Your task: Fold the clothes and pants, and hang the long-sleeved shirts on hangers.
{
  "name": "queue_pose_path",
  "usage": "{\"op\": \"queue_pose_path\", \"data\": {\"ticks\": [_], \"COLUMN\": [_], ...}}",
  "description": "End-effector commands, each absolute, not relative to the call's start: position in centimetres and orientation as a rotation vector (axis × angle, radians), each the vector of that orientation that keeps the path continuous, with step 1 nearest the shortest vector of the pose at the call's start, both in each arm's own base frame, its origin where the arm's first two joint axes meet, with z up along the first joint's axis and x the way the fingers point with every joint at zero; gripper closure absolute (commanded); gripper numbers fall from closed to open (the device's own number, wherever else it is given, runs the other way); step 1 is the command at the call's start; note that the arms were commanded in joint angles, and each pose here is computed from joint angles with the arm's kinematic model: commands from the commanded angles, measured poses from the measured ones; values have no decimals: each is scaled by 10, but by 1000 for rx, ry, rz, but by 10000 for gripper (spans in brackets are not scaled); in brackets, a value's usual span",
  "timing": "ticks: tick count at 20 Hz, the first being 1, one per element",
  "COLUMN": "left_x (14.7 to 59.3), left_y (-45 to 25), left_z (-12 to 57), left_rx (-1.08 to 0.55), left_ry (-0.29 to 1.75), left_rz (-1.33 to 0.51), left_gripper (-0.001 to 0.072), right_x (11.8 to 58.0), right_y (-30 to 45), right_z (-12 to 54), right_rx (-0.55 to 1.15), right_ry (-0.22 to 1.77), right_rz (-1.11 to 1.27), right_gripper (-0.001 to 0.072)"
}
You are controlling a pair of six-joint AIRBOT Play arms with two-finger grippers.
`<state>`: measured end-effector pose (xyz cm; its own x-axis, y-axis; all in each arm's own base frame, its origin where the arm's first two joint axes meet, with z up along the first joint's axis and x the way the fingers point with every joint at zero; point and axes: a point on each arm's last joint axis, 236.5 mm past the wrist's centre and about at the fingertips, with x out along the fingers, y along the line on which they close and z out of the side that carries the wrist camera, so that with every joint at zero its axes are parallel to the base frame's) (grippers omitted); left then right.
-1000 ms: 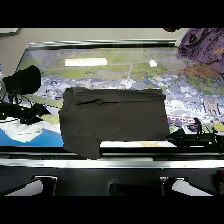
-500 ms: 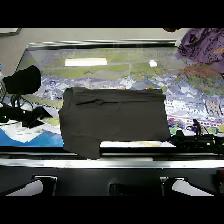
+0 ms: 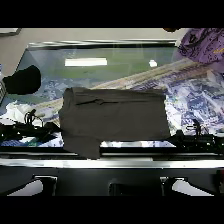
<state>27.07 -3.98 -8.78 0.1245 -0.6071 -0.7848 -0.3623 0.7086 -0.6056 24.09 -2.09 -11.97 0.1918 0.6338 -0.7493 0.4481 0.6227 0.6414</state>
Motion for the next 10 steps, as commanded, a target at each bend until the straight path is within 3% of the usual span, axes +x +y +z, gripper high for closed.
{"op": "queue_pose_path", "data": {"ticks": [1,10], "left_x": [265,266], "left_y": [-51,-66], "left_z": [-95,-107], "left_rx": [-836,-786], "left_ry": [1492,1519], "left_rz": [-237,-253], "left_gripper": [50,52], "right_x": [244,244], "right_y": [-25,-25], "right_z": [-122,-122], "right_rx": [973,977], "right_ry": [1427,1428], "right_rz": [138,136], "right_gripper": [678,678]}}
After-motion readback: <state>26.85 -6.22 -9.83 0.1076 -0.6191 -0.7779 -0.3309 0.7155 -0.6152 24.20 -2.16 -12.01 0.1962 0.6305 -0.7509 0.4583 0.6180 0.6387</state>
